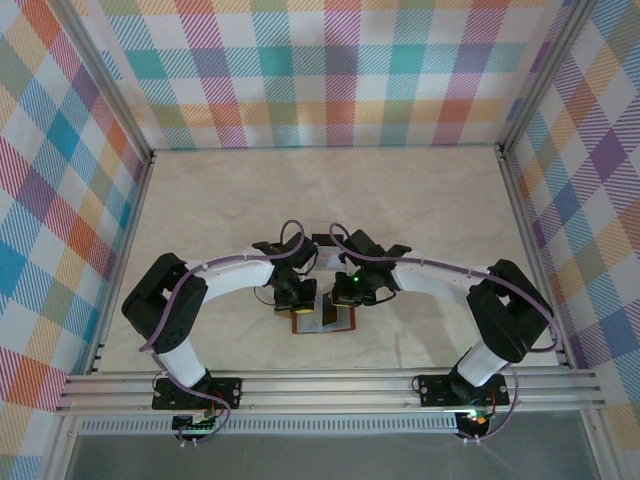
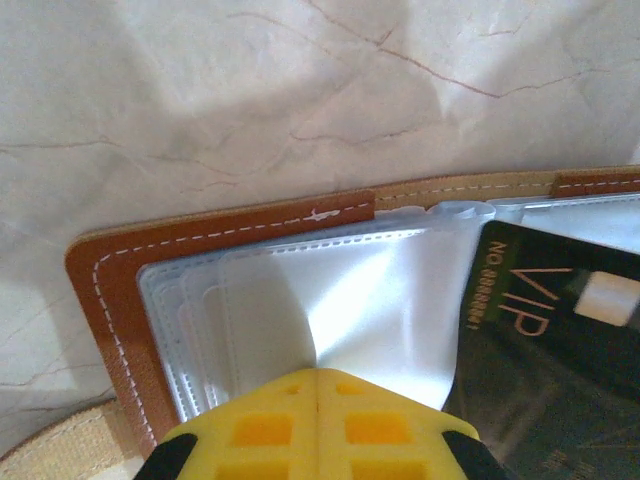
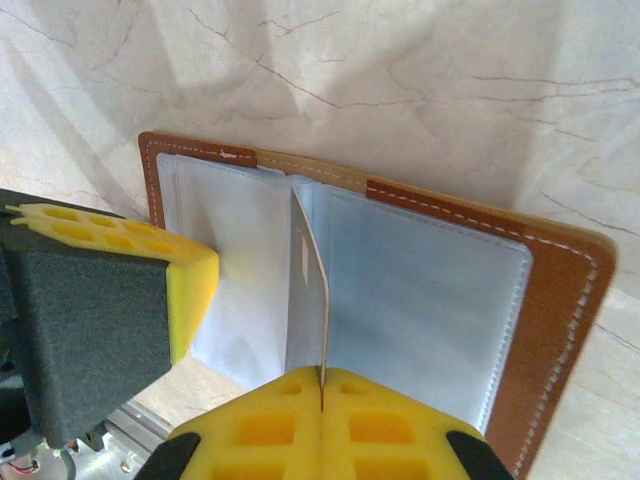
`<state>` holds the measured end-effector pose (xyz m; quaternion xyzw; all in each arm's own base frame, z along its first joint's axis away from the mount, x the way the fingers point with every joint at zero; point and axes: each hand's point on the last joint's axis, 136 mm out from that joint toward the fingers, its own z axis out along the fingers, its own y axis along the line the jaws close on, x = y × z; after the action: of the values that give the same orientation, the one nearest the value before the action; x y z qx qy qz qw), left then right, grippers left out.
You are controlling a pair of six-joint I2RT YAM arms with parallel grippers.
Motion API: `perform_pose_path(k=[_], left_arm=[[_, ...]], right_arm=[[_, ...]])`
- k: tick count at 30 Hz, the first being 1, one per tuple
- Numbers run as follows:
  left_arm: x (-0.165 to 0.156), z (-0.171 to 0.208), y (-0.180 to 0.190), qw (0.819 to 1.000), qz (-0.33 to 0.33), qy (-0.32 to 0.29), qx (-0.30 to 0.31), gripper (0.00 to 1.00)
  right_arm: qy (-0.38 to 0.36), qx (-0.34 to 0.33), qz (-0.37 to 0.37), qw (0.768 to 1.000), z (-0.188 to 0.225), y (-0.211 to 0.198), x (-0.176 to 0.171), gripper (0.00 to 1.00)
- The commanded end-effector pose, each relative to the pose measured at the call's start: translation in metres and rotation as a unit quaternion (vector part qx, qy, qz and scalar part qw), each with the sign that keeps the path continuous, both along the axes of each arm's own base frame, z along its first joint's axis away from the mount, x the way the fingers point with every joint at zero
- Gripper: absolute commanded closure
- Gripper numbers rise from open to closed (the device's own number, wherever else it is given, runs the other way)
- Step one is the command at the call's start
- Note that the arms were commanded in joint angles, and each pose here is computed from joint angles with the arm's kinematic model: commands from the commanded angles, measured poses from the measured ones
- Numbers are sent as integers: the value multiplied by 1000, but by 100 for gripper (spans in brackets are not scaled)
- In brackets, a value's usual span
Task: Take the credit cards out of the card holder
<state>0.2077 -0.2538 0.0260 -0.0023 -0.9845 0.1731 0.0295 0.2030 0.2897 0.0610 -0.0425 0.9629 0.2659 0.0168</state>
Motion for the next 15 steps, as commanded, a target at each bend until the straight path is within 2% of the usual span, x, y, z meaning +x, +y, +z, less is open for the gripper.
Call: perform_pose_path(k=[1, 9, 15], left_arm=[[-6, -4, 11, 999, -9, 3, 35, 95], [1, 13, 7, 1000, -5, -16, 23, 93], [5, 27, 8, 999, 0, -37, 18, 92]], right_arm=[[-24, -17, 6, 1000, 12, -9, 3, 93], [-80, -36, 60, 994, 36, -16, 10, 100], [-168, -68, 143, 973, 58, -21, 27, 98]])
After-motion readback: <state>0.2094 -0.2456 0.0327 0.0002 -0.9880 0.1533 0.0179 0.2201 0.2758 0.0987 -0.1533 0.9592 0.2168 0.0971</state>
